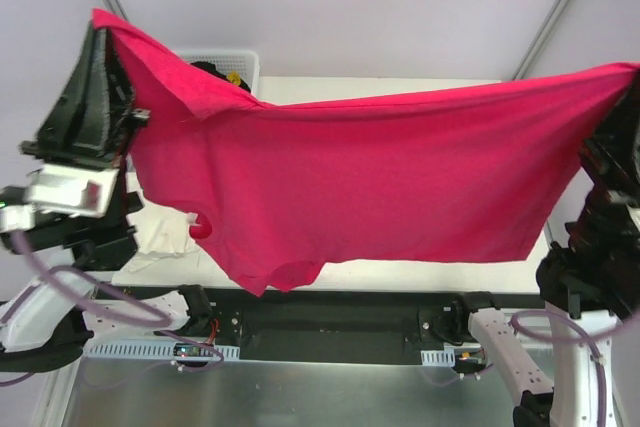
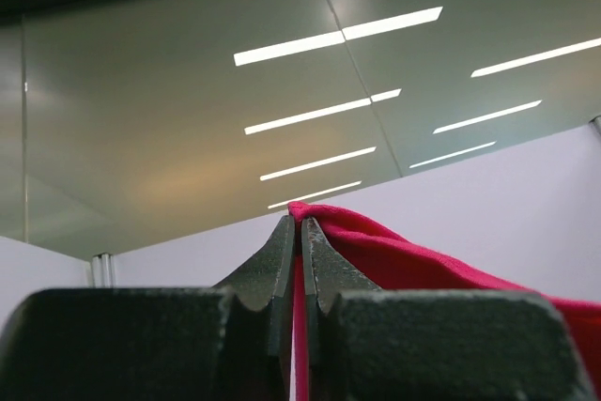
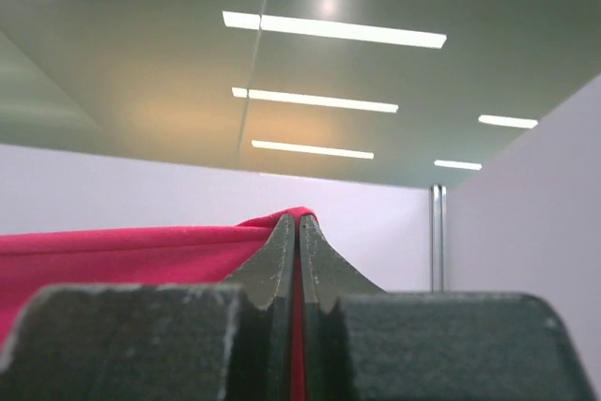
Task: Fold and stack the t-shirts
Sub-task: Flatten out the tshirt
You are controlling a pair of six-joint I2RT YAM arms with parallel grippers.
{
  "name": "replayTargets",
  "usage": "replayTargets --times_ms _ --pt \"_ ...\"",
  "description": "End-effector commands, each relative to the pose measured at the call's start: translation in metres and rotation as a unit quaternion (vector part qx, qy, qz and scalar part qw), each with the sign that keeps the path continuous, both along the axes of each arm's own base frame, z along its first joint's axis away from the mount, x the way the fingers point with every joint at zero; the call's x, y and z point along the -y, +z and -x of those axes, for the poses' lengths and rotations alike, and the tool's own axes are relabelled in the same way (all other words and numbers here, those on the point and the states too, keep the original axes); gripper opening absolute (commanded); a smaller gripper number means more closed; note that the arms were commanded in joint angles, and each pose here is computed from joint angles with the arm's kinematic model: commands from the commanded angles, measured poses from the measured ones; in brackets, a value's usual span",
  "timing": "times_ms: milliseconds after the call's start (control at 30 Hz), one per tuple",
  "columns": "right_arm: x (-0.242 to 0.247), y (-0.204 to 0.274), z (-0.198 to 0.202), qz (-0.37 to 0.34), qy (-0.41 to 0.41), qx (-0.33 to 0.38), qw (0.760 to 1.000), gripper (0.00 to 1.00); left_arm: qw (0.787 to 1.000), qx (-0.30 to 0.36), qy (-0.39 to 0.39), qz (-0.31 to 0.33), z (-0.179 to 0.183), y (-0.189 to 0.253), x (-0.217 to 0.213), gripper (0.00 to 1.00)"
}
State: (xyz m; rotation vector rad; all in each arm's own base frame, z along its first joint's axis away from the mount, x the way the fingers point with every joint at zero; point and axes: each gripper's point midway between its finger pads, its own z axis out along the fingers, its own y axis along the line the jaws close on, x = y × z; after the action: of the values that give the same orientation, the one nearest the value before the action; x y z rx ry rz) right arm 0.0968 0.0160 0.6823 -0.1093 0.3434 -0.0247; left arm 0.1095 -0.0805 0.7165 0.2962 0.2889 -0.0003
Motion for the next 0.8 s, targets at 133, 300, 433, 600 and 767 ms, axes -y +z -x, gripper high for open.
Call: replayTargets --times_ms 133,300,433,600,767 --pt "0.017 -0.077 -0.172 -0.05 -0.084 -0.19 0.977 0.01 0.983 -0.104 0.149 0.013 -0.151 -0.069 0.041 0.0" --pt "0.016 -0.147 -0.314 -0.056 -0.13 -0.302 0.943 0.01 0.947 -0.261 0.187 0.032 -0.333 -0.16 0.037 0.0" --pt "-0.002 -0.175 -0.388 -0.04 -0.111 -0.334 0.935 0.01 0.935 -0.289 0.205 0.006 -0.389 -0.184 0.055 0.0" --pt "-0.009 -0.141 -0.39 -0.046 -0.087 -0.306 0.947 0.01 0.947 -0.275 0.164 0.007 -0.382 -0.149 0.055 0.0" --pt "-0.011 -0.099 -0.35 -0.048 -0.069 -0.271 0.959 0.01 0.958 -0.246 0.149 0.004 -0.342 -0.109 0.047 0.0"
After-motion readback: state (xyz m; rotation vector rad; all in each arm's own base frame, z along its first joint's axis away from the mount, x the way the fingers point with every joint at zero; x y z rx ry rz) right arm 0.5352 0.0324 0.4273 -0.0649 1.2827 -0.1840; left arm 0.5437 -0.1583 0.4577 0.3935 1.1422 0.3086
